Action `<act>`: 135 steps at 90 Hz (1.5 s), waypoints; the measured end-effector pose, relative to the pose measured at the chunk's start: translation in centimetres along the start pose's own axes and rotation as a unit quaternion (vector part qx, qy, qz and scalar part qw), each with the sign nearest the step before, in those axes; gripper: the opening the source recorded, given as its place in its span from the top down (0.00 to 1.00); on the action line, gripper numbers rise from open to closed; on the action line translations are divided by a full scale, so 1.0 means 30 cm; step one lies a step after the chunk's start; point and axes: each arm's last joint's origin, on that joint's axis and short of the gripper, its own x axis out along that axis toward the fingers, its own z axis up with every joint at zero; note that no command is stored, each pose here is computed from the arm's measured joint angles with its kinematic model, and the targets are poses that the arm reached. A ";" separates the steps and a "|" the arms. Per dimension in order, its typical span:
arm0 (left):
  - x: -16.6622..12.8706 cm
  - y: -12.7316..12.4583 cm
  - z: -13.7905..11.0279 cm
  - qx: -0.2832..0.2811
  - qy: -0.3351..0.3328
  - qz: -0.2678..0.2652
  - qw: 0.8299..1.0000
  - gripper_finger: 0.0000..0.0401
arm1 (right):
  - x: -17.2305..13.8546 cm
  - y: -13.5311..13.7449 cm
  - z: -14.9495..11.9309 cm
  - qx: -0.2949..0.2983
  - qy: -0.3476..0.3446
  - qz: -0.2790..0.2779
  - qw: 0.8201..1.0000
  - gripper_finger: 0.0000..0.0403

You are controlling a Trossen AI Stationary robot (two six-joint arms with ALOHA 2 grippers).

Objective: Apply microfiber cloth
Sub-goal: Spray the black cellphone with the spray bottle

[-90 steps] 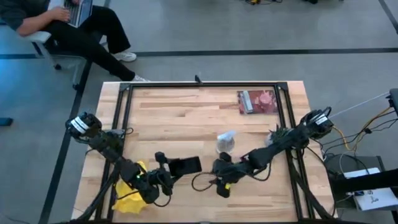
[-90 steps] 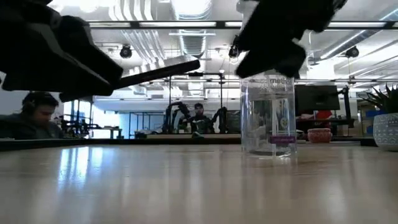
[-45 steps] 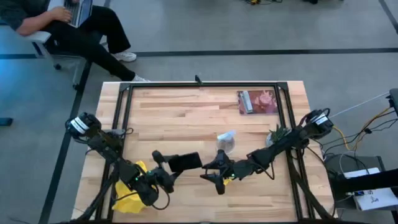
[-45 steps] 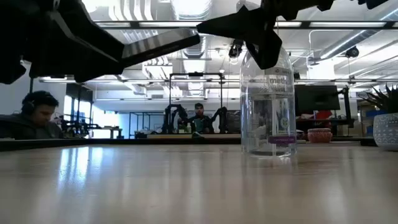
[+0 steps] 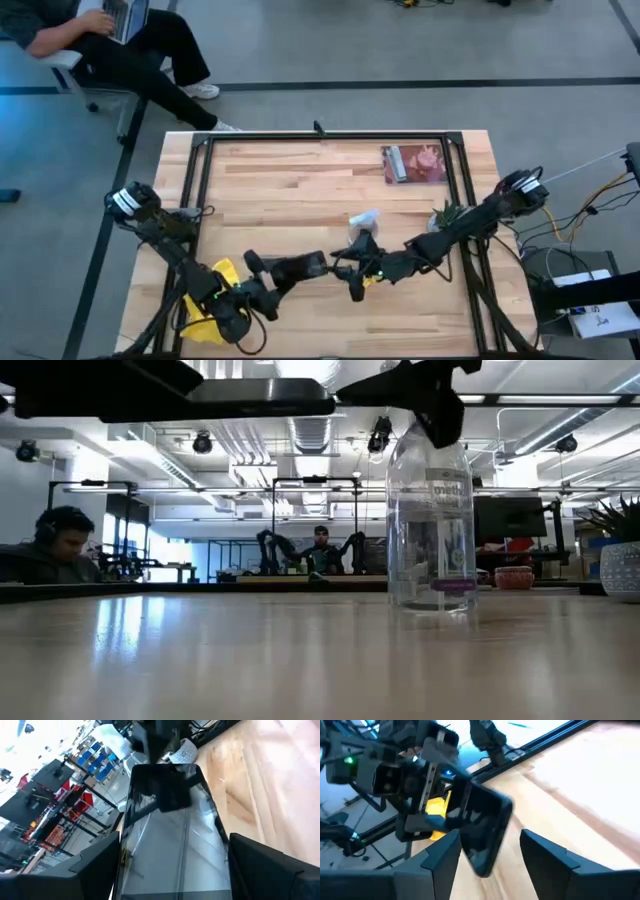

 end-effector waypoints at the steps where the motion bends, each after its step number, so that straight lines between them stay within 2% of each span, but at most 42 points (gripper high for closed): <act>1: 0.001 0.000 -0.001 -0.001 0.000 0.000 1.000 0.18 | -0.002 -0.001 0.000 0.001 0.002 -0.003 1.000 0.52; 12: 0.001 0.000 -0.003 -0.004 0.000 0.002 1.000 0.18 | 0.008 -0.012 -0.028 0.012 0.019 -0.019 1.000 0.52; 34: -0.009 -0.005 0.003 -0.010 -0.005 -0.012 1.000 0.18 | 0.068 -0.008 -0.089 0.032 0.014 0.007 0.999 0.49; 51: -0.018 -0.009 0.019 -0.010 -0.018 -0.016 1.000 0.18 | 0.079 -0.005 -0.099 0.058 0.012 0.018 0.998 0.49; 70: -0.010 -0.005 0.027 -0.013 -0.021 -0.013 1.000 0.18 | 0.079 0.015 -0.078 0.067 -0.010 0.055 0.996 0.53; 80: 0.000 -0.001 0.040 -0.025 -0.027 -0.013 0.999 0.18 | 0.081 0.022 -0.071 0.066 -0.013 0.057 0.996 0.57; 90: 0.014 0.003 0.066 -0.048 -0.044 -0.043 0.997 0.18 | 0.087 0.036 -0.061 0.068 -0.016 0.063 0.996 0.66; 105: 0.031 0.011 0.085 -0.060 -0.052 -0.051 0.996 0.18 | 0.087 0.061 -0.043 0.058 -0.018 0.078 0.995 0.83; 114: 0.033 0.014 0.093 -0.046 -0.051 -0.044 0.997 0.18 | 0.080 0.081 -0.038 0.050 -0.027 0.081 0.995 0.94; 118: 0.032 0.017 0.103 -0.070 -0.055 -0.047 0.995 0.18 | 0.078 0.084 -0.041 0.022 -0.024 0.081 0.996 0.97; 128: 0.033 0.022 0.130 -0.104 -0.059 -0.055 0.991 0.17 | 0.072 0.089 -0.058 -0.004 -0.009 0.072 0.997 0.96; 135: 0.028 0.023 0.156 -0.119 -0.066 -0.088 0.987 0.16 | 0.069 0.090 -0.065 -0.011 -0.007 0.065 0.998 0.97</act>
